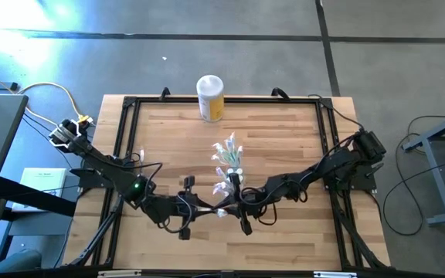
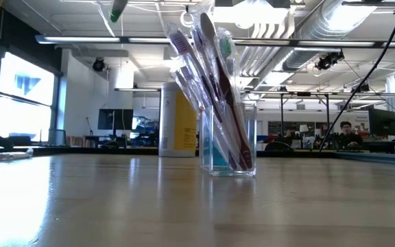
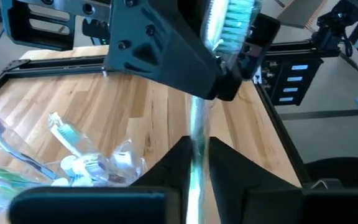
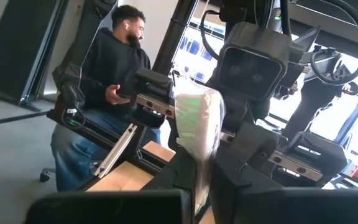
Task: Pick & Place toothbrushing station
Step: Put the green toothbrush into the transparent organizer
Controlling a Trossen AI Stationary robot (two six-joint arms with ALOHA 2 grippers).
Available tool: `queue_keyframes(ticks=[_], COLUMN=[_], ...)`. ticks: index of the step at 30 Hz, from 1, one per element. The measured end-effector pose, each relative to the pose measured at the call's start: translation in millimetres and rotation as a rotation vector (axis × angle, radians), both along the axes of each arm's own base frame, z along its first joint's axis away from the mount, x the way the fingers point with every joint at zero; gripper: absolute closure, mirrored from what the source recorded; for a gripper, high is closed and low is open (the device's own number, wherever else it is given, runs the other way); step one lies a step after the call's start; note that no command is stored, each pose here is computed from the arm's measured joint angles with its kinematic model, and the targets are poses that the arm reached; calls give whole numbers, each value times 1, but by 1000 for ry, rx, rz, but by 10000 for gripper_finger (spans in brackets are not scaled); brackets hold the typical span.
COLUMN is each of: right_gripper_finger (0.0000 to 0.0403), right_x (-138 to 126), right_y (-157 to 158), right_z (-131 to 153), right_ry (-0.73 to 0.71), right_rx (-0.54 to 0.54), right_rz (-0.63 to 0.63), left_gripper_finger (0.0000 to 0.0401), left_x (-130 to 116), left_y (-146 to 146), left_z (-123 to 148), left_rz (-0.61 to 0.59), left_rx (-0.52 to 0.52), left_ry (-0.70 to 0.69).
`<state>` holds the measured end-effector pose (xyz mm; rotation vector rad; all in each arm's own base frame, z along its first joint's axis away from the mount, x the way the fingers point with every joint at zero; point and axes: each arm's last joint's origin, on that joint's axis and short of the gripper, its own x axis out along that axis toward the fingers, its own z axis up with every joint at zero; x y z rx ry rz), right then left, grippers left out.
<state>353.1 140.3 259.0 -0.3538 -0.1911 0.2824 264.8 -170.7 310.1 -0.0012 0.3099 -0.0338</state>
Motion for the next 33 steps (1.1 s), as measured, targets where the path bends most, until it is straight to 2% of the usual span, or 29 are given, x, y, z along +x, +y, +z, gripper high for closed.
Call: queue_keyframes(ticks=[4,9,15,18,26,30,33], right_gripper_finger=[393,393,392,392,392,392,392], right_x=[0,0,0,0,-10,-25,-38], right_y=[1,1,2,3,20,35,42], right_z=[-1,-3,-4,-5,-3,3,9], right_ry=[13,25,42,45,58,133,204], right_rx=[-9,-17,-23,-24,-29,-18,3], right_rz=[20,46,50,52,109,169,81], left_gripper_finger=[330,325,323,323,322,322,322], left_x=[-1,-3,-3,-3,-10,-21,-28], left_y=[0,1,-4,-5,1,9,14], left_z=[1,3,4,6,15,20,22], left_rz=[-10,-27,-219,-273,-239,-229,-214], left_rx=[-2,-4,106,103,91,99,93], left_ry=[3,3,0,-24,-36,7,46])
